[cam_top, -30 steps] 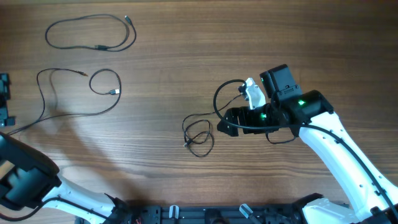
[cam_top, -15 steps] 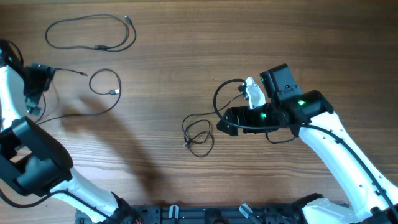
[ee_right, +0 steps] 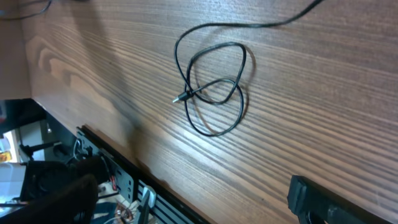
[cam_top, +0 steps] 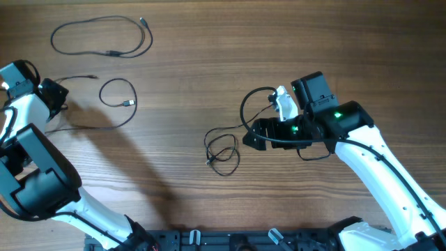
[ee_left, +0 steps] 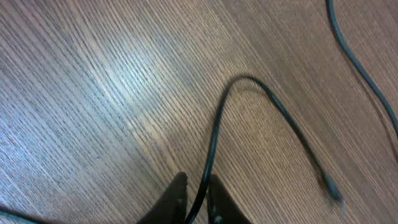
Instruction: Untangle cables
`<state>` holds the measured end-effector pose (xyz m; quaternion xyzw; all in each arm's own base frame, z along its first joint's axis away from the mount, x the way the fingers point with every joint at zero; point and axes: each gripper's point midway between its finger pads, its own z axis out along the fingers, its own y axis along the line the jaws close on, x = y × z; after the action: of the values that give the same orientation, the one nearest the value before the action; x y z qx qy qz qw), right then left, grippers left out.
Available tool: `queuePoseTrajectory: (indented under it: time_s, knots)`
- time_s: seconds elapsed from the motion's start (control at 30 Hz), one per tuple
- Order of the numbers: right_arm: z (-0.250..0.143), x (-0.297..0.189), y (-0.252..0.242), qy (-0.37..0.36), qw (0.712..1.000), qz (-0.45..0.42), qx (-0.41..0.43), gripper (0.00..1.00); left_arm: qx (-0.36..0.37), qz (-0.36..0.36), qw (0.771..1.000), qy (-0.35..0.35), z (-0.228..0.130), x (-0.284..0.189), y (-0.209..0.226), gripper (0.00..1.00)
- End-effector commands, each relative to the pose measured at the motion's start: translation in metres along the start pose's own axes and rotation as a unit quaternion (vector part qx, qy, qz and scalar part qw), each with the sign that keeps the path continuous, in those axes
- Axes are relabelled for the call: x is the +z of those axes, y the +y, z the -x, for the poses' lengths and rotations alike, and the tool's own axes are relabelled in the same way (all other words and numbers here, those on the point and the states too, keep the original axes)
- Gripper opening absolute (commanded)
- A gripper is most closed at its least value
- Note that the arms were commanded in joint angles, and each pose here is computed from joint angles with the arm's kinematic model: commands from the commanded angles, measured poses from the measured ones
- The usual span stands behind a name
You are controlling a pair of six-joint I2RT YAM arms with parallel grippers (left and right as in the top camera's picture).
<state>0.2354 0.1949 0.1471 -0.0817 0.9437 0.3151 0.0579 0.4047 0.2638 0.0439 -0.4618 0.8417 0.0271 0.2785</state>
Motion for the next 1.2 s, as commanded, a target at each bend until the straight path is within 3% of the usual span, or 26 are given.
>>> queuePoseTrajectory:
  time_s: [0.0,0.07,0.17,0.2,0.27,0.33,0.43,0.6,0.77,0.8,0.83,0.87,0.9,1.0,1.07,1.17]
  knots:
    - [-0.003,-0.003,0.005,0.003,1.0,0.008,0.002,1.0,0.006,-0.024,0.999,0.022,-0.01,-0.004,-0.006,0.04]
    - [-0.004,-0.003,0.004,0.004,1.0,0.008,0.001,1.0,0.013,-0.157,0.987,0.015,0.003,-0.043,-0.056,0.04]
    - [-0.004,-0.003,0.004,0.004,1.0,0.007,0.002,1.0,0.069,-0.365,0.927,-0.057,0.039,-0.146,-0.13,0.04]
    - [-0.004,-0.003,0.004,0.004,1.0,0.007,0.001,1.0,0.082,-0.389,0.915,-0.072,0.044,-0.169,-0.137,0.04]
    - [-0.003,-0.003,0.005,0.003,1.0,0.008,0.0,1.0,0.099,-0.387,0.913,-0.077,0.041,-0.181,-0.137,0.04]
    - [-0.003,-0.003,0.005,0.003,1.0,0.008,0.0,1.0,0.205,-0.36,0.909,-0.046,0.005,-0.167,-0.13,0.04]
    - [-0.003,-0.003,0.005,0.003,1.0,0.008,0.001,1.0,0.358,-0.33,0.872,0.051,-0.069,-0.134,-0.113,0.04]
    - [-0.004,-0.003,0.004,0.004,1.0,0.007,0.001,1.0,0.388,-0.233,0.881,0.135,-0.111,-0.087,-0.092,0.04]
    - [-0.004,-0.003,0.004,0.004,1.0,0.007,-0.011,1.0,0.431,-0.267,0.849,0.147,-0.133,-0.095,-0.111,0.04]
    - [-0.004,-0.003,0.004,0.004,1.0,0.008,-0.011,1.0,0.436,-0.263,0.848,0.148,-0.136,-0.095,-0.113,0.1]
    - [-0.004,-0.003,0.004,0.004,1.0,0.007,-0.011,1.0,0.438,-0.252,0.85,0.149,-0.136,-0.093,-0.111,0.27]
    - [-0.004,-0.003,0.004,0.004,1.0,0.007,-0.011,1.0,0.429,-0.226,0.861,0.152,-0.134,-0.089,-0.105,0.76]
    - [-0.004,-0.003,0.004,0.004,1.0,0.007,-0.011,1.0,0.415,-0.198,0.874,0.155,-0.131,-0.084,-0.098,1.0]
    - [-0.004,-0.003,0.004,0.004,1.0,0.007,-0.012,1.0,0.371,-0.133,0.906,0.154,-0.121,-0.072,-0.082,1.0]
    - [-0.004,-0.003,0.004,0.004,1.0,0.007,-0.012,1.0,0.291,-0.11,0.94,0.143,-0.111,-0.068,-0.083,1.0]
    - [-0.004,-0.003,0.004,0.004,1.0,0.008,-0.012,1.0,0.193,-0.098,0.965,0.146,-0.108,-0.067,-0.085,1.0]
